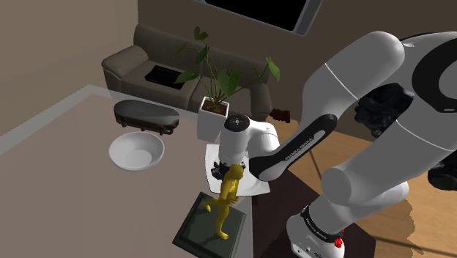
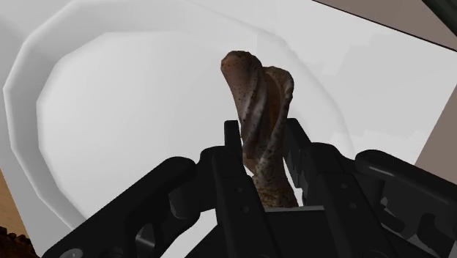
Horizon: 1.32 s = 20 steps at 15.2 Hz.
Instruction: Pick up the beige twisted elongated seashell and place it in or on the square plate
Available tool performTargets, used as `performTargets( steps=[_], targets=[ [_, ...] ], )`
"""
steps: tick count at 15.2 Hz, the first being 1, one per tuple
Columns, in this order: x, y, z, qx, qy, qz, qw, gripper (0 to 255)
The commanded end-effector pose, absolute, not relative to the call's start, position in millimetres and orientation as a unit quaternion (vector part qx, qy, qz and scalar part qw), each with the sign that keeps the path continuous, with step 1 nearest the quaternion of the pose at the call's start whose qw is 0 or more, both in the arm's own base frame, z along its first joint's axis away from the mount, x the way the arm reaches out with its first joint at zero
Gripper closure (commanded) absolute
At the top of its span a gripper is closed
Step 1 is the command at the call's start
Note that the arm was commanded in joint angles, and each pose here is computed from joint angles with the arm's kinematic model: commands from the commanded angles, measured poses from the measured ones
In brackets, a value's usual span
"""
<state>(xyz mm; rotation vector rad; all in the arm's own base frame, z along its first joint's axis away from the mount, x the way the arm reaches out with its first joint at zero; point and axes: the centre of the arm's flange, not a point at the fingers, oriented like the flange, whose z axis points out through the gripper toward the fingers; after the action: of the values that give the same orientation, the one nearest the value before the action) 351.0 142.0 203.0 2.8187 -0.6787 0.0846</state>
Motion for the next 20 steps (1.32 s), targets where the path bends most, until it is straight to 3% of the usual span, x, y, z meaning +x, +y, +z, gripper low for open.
performTargets(
  steps=[1, 20],
  targets=[
    [351, 142, 203, 0.965, -0.232, 0.029, 0.12, 255],
    [351, 142, 294, 0.965, -0.232, 0.029, 0.12, 255]
  ],
)
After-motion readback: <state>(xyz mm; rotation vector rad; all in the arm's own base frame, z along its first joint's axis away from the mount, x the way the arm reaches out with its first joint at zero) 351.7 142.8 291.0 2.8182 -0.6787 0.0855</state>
